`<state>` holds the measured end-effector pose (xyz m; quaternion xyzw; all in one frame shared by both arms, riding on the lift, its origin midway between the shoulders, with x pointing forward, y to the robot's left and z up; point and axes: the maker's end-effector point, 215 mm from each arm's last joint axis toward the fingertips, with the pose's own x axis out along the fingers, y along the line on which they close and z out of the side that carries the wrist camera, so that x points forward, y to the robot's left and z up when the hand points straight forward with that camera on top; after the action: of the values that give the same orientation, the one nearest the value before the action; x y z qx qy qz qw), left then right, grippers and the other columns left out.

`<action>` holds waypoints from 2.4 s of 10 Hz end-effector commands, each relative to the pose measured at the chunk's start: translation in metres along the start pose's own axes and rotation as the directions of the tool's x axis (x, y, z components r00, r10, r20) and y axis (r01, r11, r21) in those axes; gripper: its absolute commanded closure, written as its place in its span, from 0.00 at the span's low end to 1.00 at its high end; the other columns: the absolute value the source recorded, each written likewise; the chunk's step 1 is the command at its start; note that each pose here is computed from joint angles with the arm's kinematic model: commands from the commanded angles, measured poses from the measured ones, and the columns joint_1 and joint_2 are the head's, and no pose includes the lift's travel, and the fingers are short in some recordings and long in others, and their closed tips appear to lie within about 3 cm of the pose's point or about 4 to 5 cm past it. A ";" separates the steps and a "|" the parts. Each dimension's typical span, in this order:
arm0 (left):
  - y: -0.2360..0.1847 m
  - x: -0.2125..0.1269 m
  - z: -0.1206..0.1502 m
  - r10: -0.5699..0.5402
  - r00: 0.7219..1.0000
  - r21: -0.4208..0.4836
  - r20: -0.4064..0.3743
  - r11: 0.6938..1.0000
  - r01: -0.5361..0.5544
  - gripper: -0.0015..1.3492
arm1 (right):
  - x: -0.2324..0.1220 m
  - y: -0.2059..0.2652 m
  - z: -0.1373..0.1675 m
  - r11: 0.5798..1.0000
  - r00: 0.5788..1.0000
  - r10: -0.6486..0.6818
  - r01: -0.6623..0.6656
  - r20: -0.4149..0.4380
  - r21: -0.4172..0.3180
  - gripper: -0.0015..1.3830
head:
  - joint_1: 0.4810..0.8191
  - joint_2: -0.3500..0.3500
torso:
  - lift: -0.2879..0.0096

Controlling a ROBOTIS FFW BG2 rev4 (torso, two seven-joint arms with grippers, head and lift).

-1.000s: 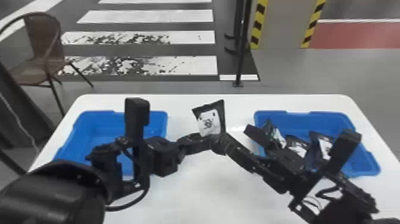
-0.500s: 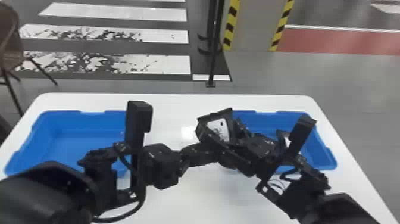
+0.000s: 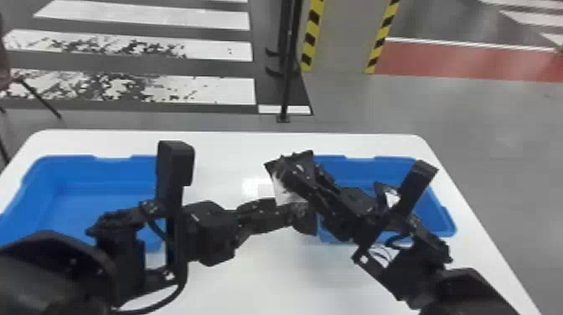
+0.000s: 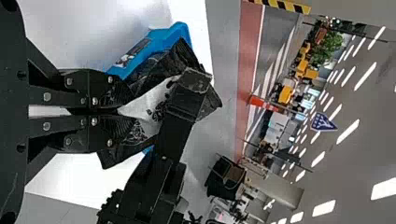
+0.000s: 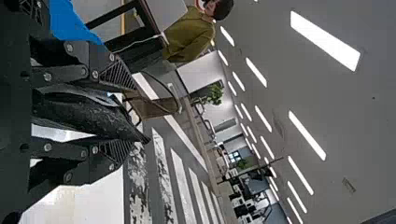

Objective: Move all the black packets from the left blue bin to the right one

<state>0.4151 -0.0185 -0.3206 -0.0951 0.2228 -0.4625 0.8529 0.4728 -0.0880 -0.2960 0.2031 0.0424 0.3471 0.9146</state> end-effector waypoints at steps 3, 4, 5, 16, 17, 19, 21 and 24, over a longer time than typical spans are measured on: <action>0.023 -0.016 0.009 0.058 0.996 -0.028 0.061 0.998 -0.056 0.19 | -0.007 -0.014 0.006 1.000 1.000 -0.028 0.028 0.012 0.001 0.93 | 0.63 0.33 | 0.50; 0.030 -0.025 0.009 0.080 0.994 -0.037 0.078 0.996 -0.077 0.09 | -0.014 -0.034 0.012 0.998 0.998 -0.065 0.066 0.019 -0.010 0.93 | 0.63 0.33 | 0.50; 0.033 -0.038 0.008 0.105 0.990 -0.049 0.090 0.994 -0.101 0.08 | -0.024 -0.065 0.021 0.992 0.992 -0.123 0.124 0.028 -0.025 0.93 | 0.63 0.33 | 0.50; 0.093 -0.192 0.009 0.439 0.867 -0.062 0.237 0.897 -0.438 0.09 | -0.133 -0.192 0.051 0.843 0.893 -0.446 0.441 0.055 -0.309 0.22 | 0.63 0.22 | 0.50; 0.099 -0.214 0.003 0.488 0.838 -0.046 0.245 0.869 -0.493 0.09 | -0.151 -0.163 0.056 0.817 0.886 -0.450 0.459 0.112 -0.349 0.22 | 0.63 0.23 | 0.50; 0.104 -0.253 -0.010 0.563 0.782 -0.012 0.268 0.814 -0.581 0.09 | -0.185 -0.117 0.049 0.777 0.863 -0.483 0.500 0.147 -0.383 0.22 | 0.63 0.31 | 0.50; 0.102 -0.286 -0.001 0.611 0.715 0.059 0.341 0.745 -0.665 0.09 | -0.212 -0.090 0.041 0.755 0.850 -0.502 0.521 0.160 -0.397 0.22 | 0.63 0.39 | 0.50; 0.099 -0.305 -0.014 0.640 0.686 0.138 0.345 0.688 -0.712 0.09 | -0.237 -0.064 0.031 0.746 0.842 -0.526 0.524 0.118 -0.412 0.22 | 0.63 0.46 | 0.50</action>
<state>0.3417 0.2904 -0.2762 0.0435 0.0584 -0.1206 0.9900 0.3448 -0.2976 -0.3084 -0.0235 0.0198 0.0762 0.9966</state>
